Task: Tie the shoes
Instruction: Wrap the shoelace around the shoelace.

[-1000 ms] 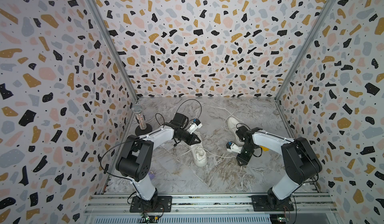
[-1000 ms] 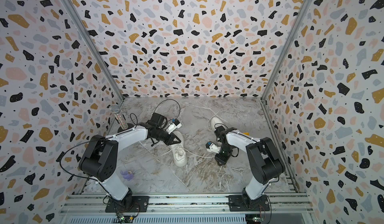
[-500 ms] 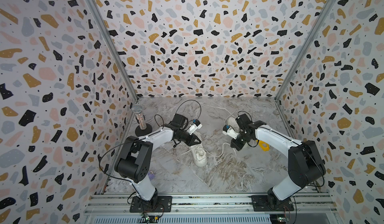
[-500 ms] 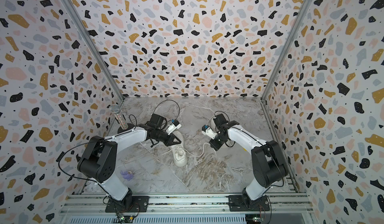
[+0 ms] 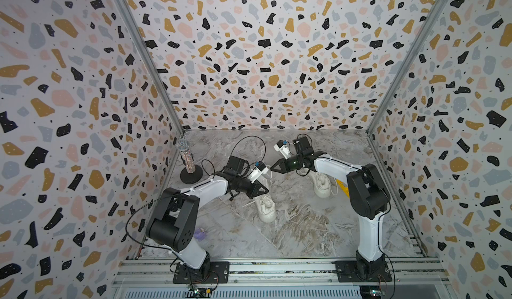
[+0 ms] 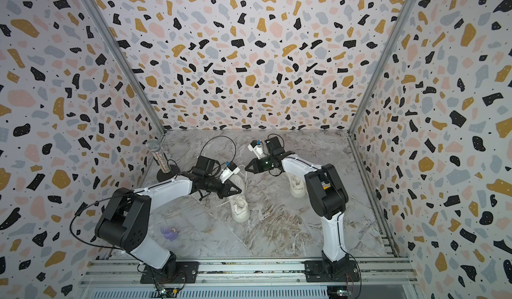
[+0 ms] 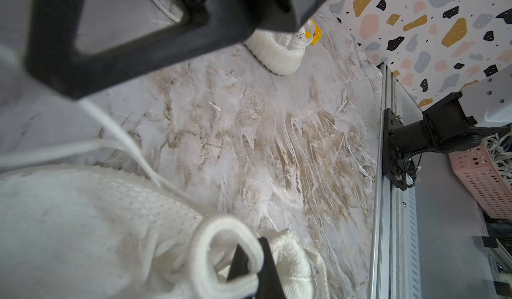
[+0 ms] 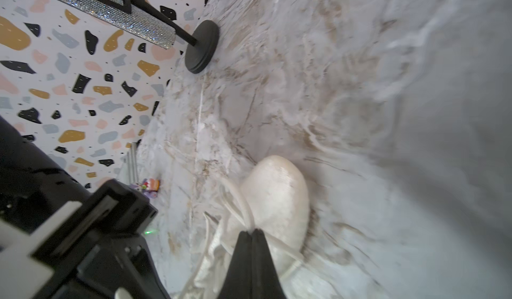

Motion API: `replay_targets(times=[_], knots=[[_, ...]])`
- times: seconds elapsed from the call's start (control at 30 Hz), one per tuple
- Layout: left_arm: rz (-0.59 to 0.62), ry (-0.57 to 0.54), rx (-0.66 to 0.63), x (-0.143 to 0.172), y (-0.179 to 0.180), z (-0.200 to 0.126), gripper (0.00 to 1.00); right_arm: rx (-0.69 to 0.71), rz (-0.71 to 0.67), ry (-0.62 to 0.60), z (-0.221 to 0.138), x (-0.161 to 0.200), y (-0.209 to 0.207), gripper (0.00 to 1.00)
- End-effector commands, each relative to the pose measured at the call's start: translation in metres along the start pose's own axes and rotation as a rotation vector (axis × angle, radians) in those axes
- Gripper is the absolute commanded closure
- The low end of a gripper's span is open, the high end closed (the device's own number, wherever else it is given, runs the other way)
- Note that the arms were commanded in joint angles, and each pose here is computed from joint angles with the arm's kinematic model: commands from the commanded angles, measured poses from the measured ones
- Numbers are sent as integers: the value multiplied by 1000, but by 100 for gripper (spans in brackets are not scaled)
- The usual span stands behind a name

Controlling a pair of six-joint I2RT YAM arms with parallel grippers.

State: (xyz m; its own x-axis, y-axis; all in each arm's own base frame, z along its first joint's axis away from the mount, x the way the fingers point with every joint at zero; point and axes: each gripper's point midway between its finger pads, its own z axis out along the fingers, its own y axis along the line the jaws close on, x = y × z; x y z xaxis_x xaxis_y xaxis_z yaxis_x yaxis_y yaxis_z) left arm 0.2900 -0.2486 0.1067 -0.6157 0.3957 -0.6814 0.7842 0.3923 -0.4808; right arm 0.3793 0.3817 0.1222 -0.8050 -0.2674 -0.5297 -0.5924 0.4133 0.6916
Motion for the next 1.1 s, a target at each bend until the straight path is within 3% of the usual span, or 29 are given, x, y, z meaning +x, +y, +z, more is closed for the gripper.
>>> replay_targets(times=[0.0, 0.23, 0.33, 0.53, 0.83, 1.07], knots=[[71, -67, 25, -17, -9, -7, 100, -130, 14, -18, 11, -20, 41, 100], [90, -78, 28, -17, -13, -9, 100, -227, 43, 77, 46, 0, 65, 100], [89, -79, 29, -17, -14, -10, 100, -190, 72, 116, 47, 11, 53, 87], [98, -82, 30, -17, -16, -11, 100, -118, 59, 85, 18, 8, 34, 62], [97, -85, 33, -18, -14, -10, 100, -64, 36, 14, -48, 12, 11, 58], [104, -87, 52, -19, -16, -9, 100, -227, -137, -69, -74, 36, 43, 51]])
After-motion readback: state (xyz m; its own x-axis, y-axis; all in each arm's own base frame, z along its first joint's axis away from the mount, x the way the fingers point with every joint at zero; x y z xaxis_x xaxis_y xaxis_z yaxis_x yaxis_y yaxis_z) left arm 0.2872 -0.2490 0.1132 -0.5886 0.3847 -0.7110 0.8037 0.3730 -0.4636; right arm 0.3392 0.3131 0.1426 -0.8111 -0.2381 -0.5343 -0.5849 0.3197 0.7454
